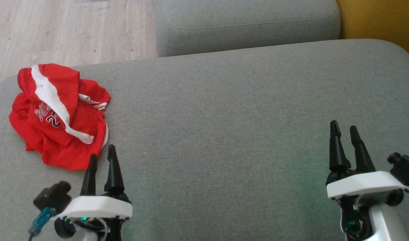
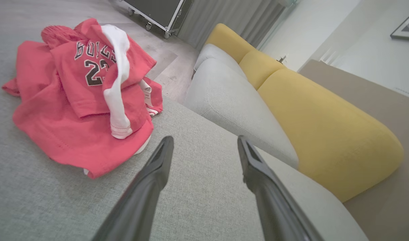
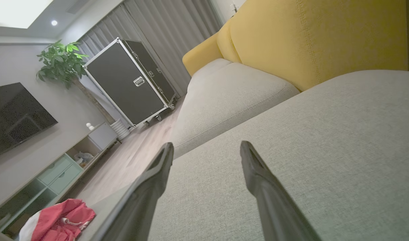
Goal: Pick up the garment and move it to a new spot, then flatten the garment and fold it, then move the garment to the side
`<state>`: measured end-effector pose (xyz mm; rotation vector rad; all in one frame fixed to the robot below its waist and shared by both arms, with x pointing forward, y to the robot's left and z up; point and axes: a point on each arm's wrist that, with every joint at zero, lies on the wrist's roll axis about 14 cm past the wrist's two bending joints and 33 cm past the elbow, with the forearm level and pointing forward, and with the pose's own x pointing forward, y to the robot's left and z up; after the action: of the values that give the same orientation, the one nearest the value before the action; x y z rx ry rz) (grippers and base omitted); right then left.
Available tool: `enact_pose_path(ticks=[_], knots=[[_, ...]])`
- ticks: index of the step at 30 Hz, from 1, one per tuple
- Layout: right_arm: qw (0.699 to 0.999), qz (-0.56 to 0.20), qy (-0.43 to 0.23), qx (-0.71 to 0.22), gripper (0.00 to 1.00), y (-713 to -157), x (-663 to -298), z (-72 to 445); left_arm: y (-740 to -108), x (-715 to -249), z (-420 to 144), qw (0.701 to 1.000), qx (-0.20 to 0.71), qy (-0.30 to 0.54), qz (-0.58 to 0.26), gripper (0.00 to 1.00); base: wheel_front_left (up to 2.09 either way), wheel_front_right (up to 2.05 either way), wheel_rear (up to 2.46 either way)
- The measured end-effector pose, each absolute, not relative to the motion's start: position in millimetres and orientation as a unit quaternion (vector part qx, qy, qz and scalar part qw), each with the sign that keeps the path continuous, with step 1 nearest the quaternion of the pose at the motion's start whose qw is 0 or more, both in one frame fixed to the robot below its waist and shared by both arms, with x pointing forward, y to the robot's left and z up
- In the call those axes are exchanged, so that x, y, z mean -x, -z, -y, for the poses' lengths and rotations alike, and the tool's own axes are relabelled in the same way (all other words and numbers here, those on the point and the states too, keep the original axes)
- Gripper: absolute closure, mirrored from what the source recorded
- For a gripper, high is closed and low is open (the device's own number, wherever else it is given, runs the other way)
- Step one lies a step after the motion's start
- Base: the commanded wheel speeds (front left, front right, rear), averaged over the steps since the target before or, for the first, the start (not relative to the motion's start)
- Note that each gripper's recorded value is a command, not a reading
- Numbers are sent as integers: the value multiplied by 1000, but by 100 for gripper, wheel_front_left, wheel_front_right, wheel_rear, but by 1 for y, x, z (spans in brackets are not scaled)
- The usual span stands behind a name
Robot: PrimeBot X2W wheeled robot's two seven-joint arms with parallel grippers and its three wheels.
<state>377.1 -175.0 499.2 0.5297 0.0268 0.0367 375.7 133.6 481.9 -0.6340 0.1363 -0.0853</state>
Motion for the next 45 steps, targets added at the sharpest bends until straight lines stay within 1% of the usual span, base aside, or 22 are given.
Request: enact_pose_path(ticks=[14,19,29,37,41,45], knots=[[987,0,-39,-155,0,-504,-380,166,-480,-379,-115,978,181,78,-66,0,0,0,0],[992,5,-47,-119,0,-506,-380,163,-471,-375,-111,984,139,87,-74,0,0,0,0],[997,11,-66,-34,0,-506,-381,155,-479,-378,-98,991,52,113,-48,0,0,0,0],[996,27,-79,10,0,-513,-383,149,-483,-375,-89,992,7,127,-26,0,0,0,0],[995,43,-89,26,0,-521,-385,143,-493,-376,-87,992,13,128,-8,0,0,0,0],[995,51,-87,13,0,-524,-385,144,-512,-380,-89,992,43,118,21,0,0,0,0]])
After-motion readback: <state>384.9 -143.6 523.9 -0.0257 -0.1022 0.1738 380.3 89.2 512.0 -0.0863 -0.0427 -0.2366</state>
